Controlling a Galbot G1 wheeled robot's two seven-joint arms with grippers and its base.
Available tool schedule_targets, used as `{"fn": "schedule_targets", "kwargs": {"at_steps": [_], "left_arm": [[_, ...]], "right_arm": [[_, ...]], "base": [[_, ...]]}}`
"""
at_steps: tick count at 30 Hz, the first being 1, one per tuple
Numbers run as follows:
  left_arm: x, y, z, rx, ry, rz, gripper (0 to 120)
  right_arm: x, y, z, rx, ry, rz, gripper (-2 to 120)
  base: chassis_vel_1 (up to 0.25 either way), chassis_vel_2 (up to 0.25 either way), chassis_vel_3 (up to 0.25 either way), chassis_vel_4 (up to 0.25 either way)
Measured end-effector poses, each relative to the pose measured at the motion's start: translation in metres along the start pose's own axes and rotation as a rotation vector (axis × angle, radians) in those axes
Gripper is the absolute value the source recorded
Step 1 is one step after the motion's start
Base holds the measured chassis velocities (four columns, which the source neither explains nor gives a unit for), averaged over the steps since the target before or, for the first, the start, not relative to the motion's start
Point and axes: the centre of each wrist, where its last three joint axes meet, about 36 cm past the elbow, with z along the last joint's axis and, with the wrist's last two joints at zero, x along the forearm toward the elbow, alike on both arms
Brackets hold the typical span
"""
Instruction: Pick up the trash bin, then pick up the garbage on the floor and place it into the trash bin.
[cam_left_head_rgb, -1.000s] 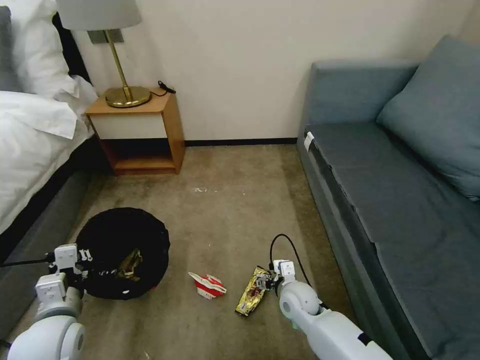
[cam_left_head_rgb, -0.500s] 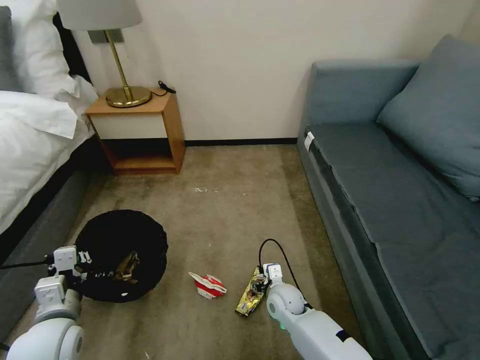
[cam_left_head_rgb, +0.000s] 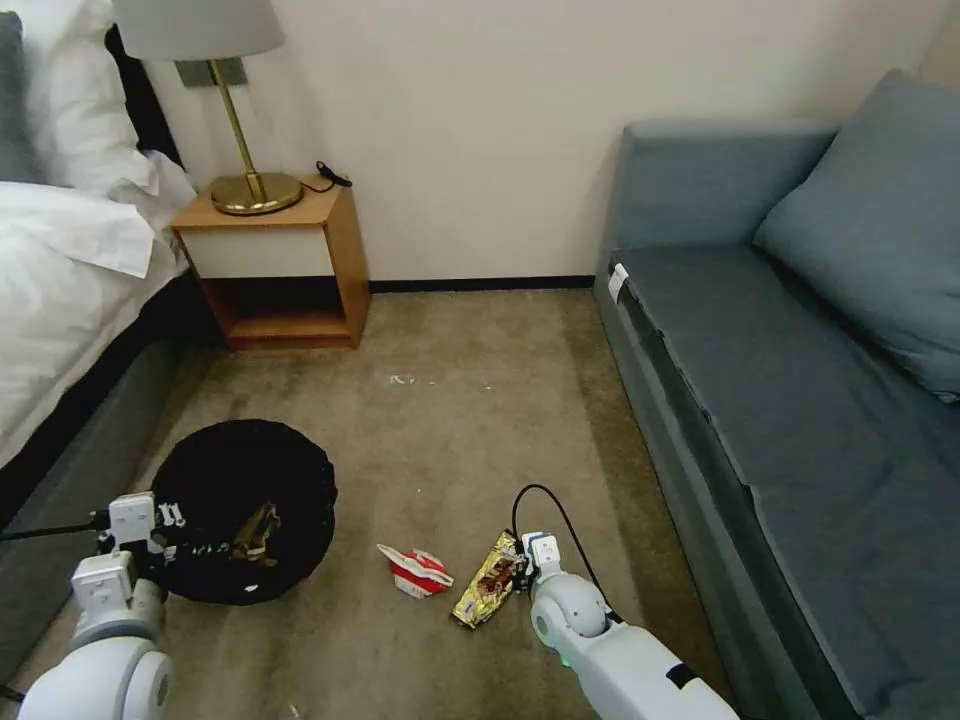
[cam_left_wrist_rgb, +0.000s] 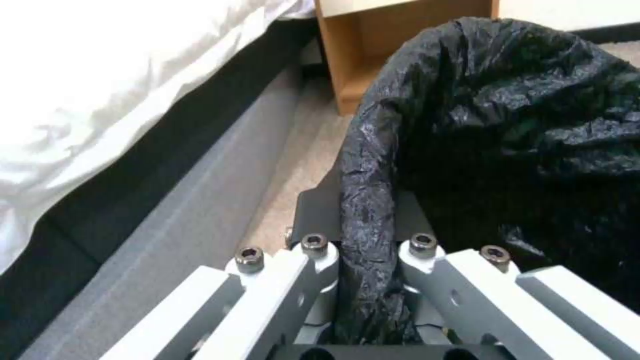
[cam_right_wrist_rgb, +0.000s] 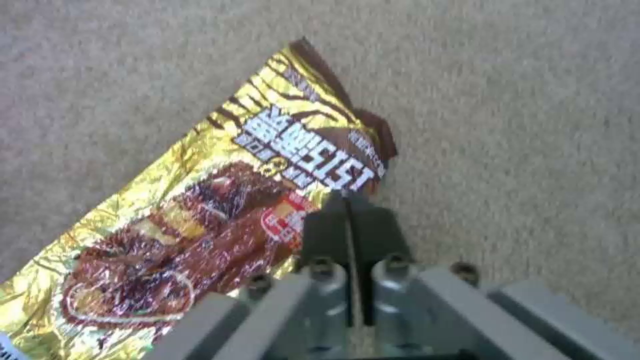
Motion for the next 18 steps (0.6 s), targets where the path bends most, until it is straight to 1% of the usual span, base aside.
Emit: {"fn": "schedule_targets", "kwargs": {"at_steps": [6, 10, 18], "left_arm": [[-0.001, 0.0, -0.001, 0.001, -0.002, 0.001, 7], [-0.001, -0.001, 0.0, 0.002, -0.001, 0.001, 7], [-0.003, -0.001, 0.001, 0.004, 0.002, 0.001, 7]], "right_arm": [[0.002, -0.002, -0.001, 0.009, -0.057, 0.005, 0], [0.012, -0.01, -0.011, 0.004, -0.128, -0.005, 0], [0.025, -0.024, -0.016, -0.009, -0.156, -0.038, 0]], "base": [[0.0, 0.0, 0.0, 0.0], [0.0, 0.0, 0.0, 0.0], [0.0, 0.0, 0.0, 0.0]]}}
